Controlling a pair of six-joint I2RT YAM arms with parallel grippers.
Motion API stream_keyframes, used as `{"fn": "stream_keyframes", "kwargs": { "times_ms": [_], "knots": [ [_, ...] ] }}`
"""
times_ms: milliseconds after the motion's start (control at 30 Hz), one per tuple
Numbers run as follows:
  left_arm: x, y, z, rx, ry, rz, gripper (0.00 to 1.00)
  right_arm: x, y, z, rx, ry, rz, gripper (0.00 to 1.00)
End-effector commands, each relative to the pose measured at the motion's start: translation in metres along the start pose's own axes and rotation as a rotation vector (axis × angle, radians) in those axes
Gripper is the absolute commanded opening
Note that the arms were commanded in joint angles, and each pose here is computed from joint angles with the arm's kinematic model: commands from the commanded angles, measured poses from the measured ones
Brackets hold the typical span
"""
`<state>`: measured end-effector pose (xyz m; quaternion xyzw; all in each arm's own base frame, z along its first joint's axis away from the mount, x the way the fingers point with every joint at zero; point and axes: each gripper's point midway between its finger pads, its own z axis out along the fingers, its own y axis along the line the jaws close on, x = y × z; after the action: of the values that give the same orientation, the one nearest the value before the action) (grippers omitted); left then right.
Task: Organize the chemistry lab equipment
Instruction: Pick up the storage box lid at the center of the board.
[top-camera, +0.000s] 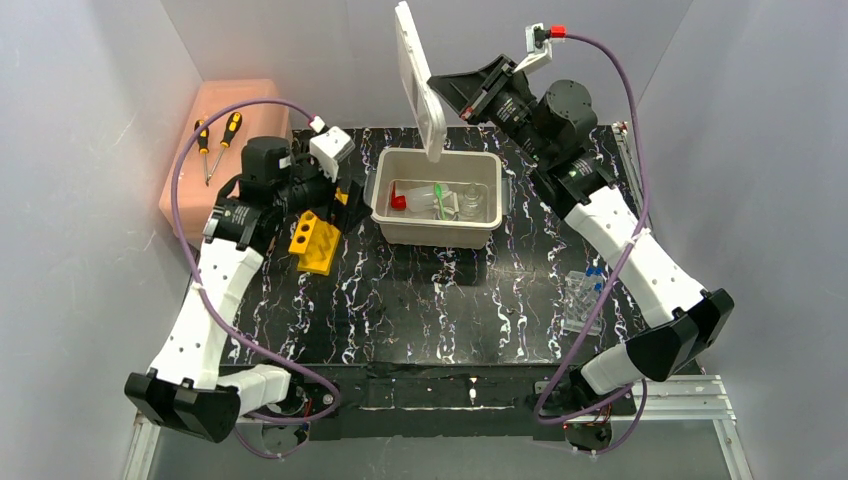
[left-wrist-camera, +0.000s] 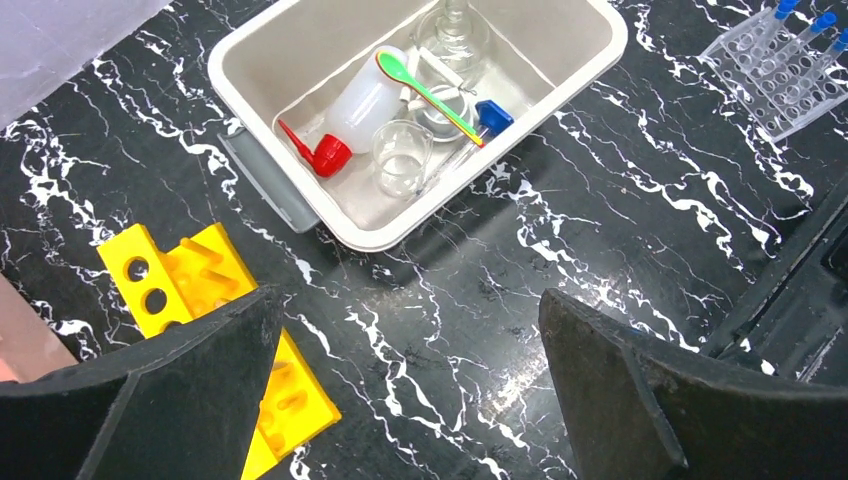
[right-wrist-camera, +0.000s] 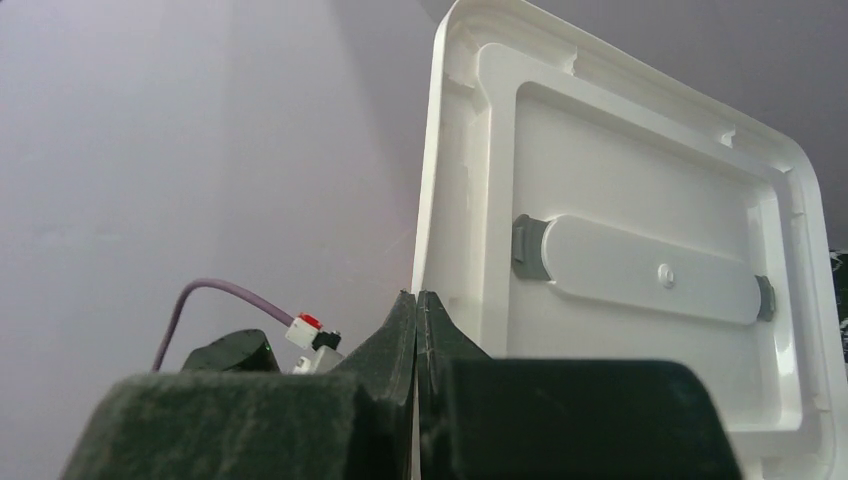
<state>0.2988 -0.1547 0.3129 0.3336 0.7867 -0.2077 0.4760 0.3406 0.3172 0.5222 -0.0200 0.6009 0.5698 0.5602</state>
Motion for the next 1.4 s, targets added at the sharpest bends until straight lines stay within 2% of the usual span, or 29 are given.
{"fn": "stream_keyframes", "kwargs": {
  "times_ms": [0,67,267,367,500,700,833,1033,1233,1333,1367],
  "knots": [
    [0.000,-0.010,0.000,0.019,-0.066,-0.002,0.99,-0.037,0.049,-0.008,-0.160,-0.145,0.093,0.01],
    [-0.001,-0.017,0.002,0.018,-0.080,0.031,0.99,-0.039,0.046,-0.008,-0.155,-0.177,0.163,0.01],
    [-0.033,-0.024,0.002,-0.094,-0.158,0.356,0.99,-0.038,0.039,-0.009,-0.183,-0.235,0.359,0.01],
    [-0.044,-0.024,0.010,-0.150,-0.184,0.415,0.99,-0.037,0.045,-0.008,-0.205,-0.242,0.410,0.01],
    [-0.046,-0.041,0.026,-0.179,-0.245,0.444,0.99,-0.039,0.050,-0.007,-0.213,-0.266,0.476,0.01],
    [-0.080,-0.049,0.033,-0.315,-0.330,0.422,0.99,-0.044,0.052,-0.009,-0.215,-0.312,0.560,0.01],
    [-0.110,-0.039,0.036,-0.407,-0.368,0.399,0.99,-0.041,0.051,-0.009,-0.209,-0.322,0.630,0.01],
    [-0.124,-0.033,0.037,-0.445,-0.389,0.389,0.98,-0.038,0.055,-0.011,-0.180,-0.321,0.670,0.01],
    [-0.134,-0.034,0.038,-0.430,-0.408,0.395,0.77,-0.034,0.056,-0.016,-0.157,-0.320,0.673,0.01],
    [-0.138,-0.033,0.035,-0.437,-0.417,0.423,0.53,-0.031,0.049,-0.020,-0.131,-0.326,0.673,0.01],
    [-0.138,-0.031,0.034,-0.445,-0.417,0.434,0.41,-0.030,0.047,-0.022,-0.118,-0.332,0.668,0.01]
  ]
}}
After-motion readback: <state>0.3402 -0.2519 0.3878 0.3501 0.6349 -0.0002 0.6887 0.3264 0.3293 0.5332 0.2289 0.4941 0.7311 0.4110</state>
